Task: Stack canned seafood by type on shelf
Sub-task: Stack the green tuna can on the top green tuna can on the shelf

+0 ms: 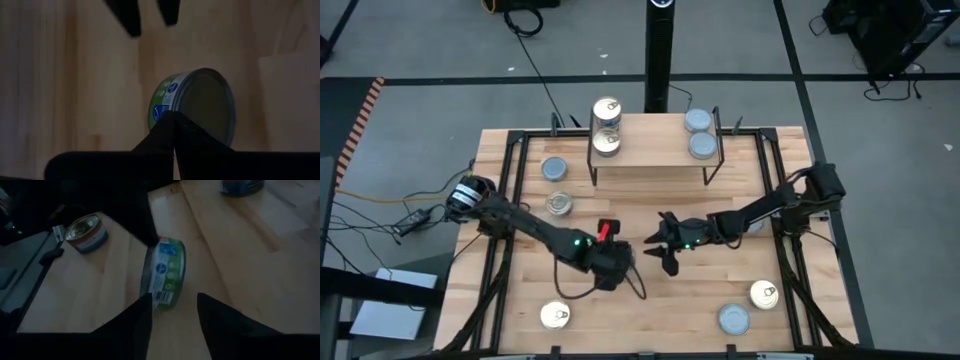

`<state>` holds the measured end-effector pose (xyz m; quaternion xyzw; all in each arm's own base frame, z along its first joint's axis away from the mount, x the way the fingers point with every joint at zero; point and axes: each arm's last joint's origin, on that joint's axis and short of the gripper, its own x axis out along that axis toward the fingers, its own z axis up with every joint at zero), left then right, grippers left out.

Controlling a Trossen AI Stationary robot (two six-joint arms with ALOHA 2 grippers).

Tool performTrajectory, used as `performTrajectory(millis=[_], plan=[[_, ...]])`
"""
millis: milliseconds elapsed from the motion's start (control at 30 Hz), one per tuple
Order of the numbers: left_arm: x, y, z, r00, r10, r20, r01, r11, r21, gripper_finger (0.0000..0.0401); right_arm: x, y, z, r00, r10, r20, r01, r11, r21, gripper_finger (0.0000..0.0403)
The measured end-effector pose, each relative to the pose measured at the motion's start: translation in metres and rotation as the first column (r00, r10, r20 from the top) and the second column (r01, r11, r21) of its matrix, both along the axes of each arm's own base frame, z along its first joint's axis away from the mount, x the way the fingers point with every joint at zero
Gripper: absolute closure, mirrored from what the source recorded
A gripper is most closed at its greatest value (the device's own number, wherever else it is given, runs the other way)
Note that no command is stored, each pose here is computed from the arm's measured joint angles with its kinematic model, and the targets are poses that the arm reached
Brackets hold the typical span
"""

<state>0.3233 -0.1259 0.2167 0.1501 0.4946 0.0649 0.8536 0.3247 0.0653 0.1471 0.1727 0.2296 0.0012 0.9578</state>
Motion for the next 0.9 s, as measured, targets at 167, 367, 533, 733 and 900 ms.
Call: performTrajectory(millis=[167, 367, 533, 733, 900], plan=[[-0.005, -0.015, 0.002, 0.999, -0.004, 0.047, 0.003, 1.0, 0.022, 0.0398, 0.012, 0.003, 0.0, 0.999, 0.032, 0.005, -0.032, 0.999, 0.015, 0.0213], [-0.008, -0.025, 0.003, 0.997, -0.004, 0.08, 0.003, 1.0, 0.017, 0.0398, 0.025, 0.009, 0.0, 0.995, 0.098, 0.009, -0.098, 0.992, 0.084, 0.019], [-0.011, -0.028, 0.002, 0.997, 0.014, 0.081, -0.017, 0.999, 0.027, 0.0398, 0.03, 0.01, -0.006, 0.994, 0.108, -0.005, -0.108, 0.992, 0.067, 0.0171], [-0.018, -0.026, -0.01, 0.995, 0.075, 0.071, -0.076, 0.997, 0.006, 0.0398, 0.03, 0.01, -0.006, 0.989, 0.145, 0.0, -0.145, 0.989, -0.005, 0.0156], [-0.026, -0.021, -0.034, 0.988, 0.107, 0.109, -0.104, 0.994, -0.036, 0.0398, 0.029, 0.01, -0.007, 0.987, 0.16, -0.017, -0.161, 0.986, -0.043, 0.0158]])
